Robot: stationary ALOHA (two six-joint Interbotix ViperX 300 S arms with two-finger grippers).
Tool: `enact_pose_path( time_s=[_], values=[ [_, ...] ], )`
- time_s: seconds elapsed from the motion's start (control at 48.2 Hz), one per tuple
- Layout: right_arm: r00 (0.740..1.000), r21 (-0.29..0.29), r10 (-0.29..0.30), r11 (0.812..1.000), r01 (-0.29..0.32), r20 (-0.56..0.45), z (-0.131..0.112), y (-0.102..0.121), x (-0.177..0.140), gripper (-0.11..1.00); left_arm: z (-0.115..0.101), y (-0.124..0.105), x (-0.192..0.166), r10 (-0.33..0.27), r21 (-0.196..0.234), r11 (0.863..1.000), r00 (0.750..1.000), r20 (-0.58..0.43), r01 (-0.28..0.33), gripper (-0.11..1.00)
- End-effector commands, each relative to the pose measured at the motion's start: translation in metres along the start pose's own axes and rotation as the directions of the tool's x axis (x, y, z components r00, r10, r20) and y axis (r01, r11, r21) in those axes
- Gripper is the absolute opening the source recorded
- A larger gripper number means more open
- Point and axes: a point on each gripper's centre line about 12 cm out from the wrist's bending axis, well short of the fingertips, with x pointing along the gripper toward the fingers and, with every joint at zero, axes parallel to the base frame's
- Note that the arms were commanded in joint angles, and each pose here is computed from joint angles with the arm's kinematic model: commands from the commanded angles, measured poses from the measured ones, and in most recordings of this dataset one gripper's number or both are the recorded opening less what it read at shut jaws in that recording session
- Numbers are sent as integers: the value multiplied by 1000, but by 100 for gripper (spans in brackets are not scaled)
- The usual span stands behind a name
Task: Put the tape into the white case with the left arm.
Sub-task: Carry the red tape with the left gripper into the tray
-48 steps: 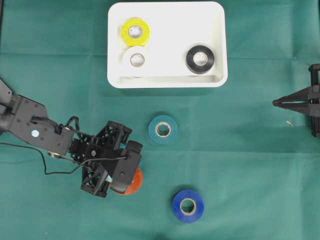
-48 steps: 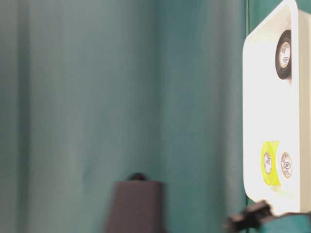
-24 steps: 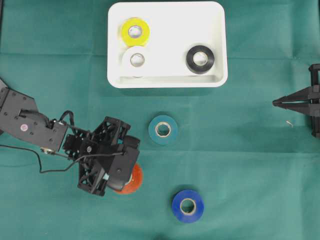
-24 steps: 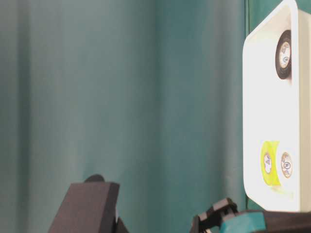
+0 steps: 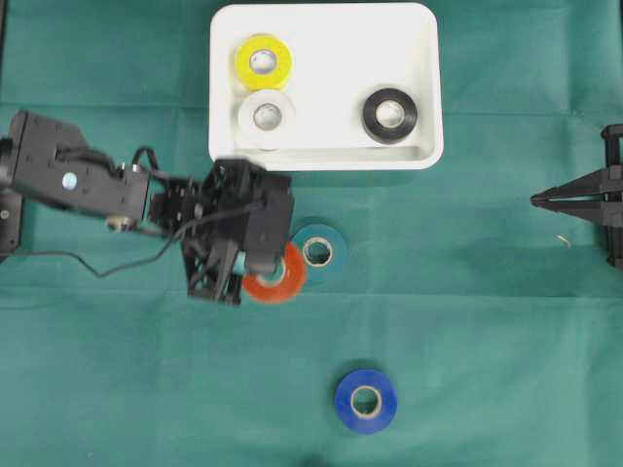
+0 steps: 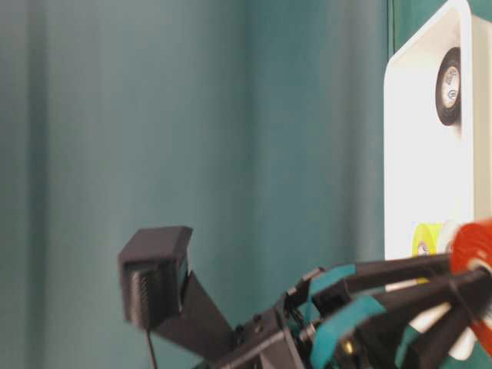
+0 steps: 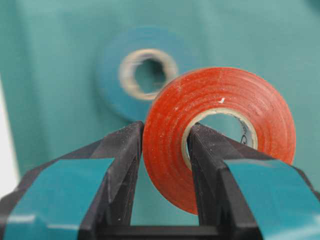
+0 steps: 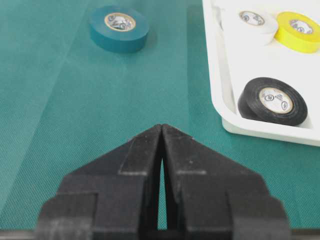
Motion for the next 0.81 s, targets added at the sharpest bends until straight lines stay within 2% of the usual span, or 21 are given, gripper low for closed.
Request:
enact_pose_path(
  time_s=[0.0,0.249,0.622,0.788],
  values=[
    [1000,2,-2,1000,2,14,4,0,1,-9,12,23,-10,43,-31,999,998,47,-42,28],
    [1000,-2,0,1000,0,17,5,0,1,-9,10,78,-16,146,-108,984,988,53,-139,28],
    [1000,0,-1,1000,1,18,5,0,1,-9,-2,148,-8,256,-84,964,966,17,-254,28],
    [1000,0,0,1000,0,18,5,0,1,-9,-4,173,0,288,-94,954,958,1,-286,28]
  ],
)
